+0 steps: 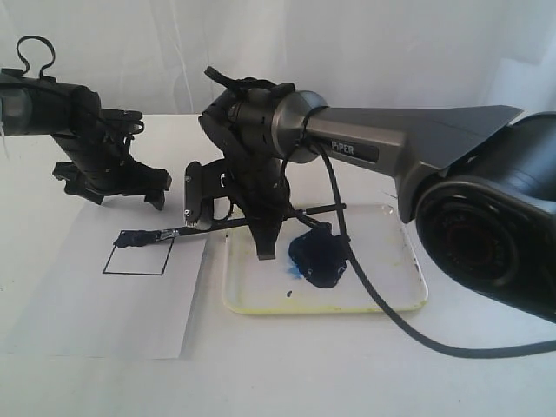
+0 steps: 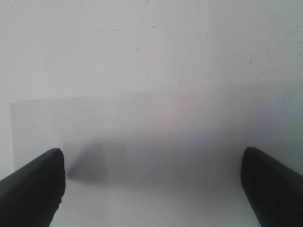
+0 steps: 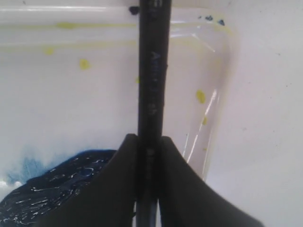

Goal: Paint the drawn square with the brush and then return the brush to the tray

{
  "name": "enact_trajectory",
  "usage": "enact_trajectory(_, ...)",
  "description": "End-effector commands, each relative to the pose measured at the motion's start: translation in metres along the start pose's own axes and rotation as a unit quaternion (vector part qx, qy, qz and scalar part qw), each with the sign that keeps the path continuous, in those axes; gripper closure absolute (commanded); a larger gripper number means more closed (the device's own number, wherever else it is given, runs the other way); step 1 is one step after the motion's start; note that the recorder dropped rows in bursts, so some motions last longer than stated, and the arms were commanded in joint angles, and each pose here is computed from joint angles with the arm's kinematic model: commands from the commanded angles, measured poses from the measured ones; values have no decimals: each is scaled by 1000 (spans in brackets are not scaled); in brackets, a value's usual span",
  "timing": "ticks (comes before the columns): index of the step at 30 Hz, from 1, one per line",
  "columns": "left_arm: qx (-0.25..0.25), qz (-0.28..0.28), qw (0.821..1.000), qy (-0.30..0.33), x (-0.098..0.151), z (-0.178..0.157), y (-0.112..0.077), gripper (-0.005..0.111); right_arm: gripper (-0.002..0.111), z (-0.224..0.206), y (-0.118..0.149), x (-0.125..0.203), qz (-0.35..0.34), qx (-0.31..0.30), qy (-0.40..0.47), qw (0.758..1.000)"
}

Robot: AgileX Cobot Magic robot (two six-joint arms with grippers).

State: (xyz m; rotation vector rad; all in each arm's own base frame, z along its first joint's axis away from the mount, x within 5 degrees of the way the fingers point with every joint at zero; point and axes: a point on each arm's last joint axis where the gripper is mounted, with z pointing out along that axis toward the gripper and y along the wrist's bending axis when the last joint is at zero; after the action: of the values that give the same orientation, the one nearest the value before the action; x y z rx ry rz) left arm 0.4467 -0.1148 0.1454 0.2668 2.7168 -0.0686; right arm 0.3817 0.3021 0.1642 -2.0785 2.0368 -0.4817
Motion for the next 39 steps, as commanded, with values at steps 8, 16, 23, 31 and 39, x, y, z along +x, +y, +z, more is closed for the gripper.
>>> enact_trajectory(8,-11,16,996,91,26,23,2,2,108,-6,-4,14,1,-5,38,999)
enact_trajectory(16,-12,18,996,90,25,23,2,2,108,-5,-8,21,17,-8,49,999)
enact_trajectory(23,-12,18,996,91,26,23,2,2,108,-12,-9,24,20,-8,51,998)
enact_trajectory(31,-13,19,995,93,26,23,2,2,108,-15,-7,26,21,-17,62,998)
enact_trajectory(39,-15,21,995,92,26,23,3,2,108,-15,-7,27,21,-19,64,998)
